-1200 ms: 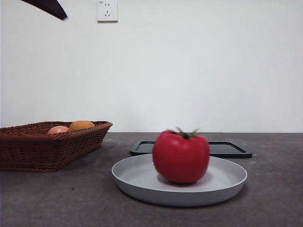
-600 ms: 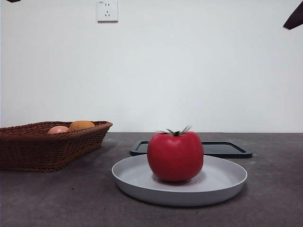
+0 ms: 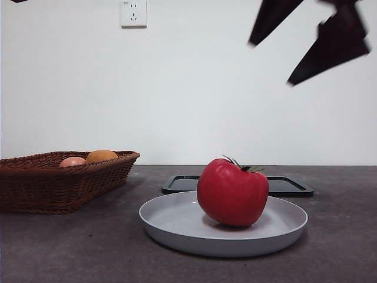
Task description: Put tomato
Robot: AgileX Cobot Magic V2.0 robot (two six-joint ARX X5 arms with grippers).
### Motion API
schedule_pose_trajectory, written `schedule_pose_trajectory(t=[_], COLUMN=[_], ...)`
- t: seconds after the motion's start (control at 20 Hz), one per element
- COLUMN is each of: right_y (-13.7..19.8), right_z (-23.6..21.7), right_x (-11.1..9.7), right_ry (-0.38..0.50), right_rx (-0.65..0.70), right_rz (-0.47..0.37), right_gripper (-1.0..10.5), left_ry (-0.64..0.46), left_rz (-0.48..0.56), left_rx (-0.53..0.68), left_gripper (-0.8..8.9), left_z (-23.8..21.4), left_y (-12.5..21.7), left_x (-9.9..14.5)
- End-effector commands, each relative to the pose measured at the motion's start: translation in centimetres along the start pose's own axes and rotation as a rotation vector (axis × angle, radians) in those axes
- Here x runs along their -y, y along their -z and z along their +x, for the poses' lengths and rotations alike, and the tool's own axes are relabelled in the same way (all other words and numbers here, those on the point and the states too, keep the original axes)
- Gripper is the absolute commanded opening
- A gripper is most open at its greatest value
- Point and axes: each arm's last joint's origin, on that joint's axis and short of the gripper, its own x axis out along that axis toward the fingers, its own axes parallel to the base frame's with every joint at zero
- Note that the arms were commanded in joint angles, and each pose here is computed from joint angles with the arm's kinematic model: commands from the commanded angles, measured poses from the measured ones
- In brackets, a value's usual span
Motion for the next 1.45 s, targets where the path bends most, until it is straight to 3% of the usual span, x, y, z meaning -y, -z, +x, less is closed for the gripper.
schedule_pose_trajectory(t=[0.05,0.7,0.9,1.45], right_y=[-1.0,-1.5,-1.5,-0.6], right_z=[1.7,9.7,10.6,13.9], right_x=[0.3,1.7,1.6,2.0], right_ry=[-0.005,0.002,0.077,0.047], right_rx=[-0.012,-0.122,-0.129,-0.21], right_rz=[-0.004,-0.019,-0.043,-0.029], right_gripper=[4.9,5.5,5.5,5.5], left_ry=[0.007,0.007,0.007,0.006], left_rz=[0.029,0.029,0.029,0.029], left_rx=[0.018,0.018,0.018,0.02], left_gripper=[4.68,4.65,4.65,4.65], left_z=[-0.3,-0.3,-0.3,-0.3], left_y=[-0.4,-0.4,-0.4,-0.4], left_x=[0.2,0.2,0.2,0.2])
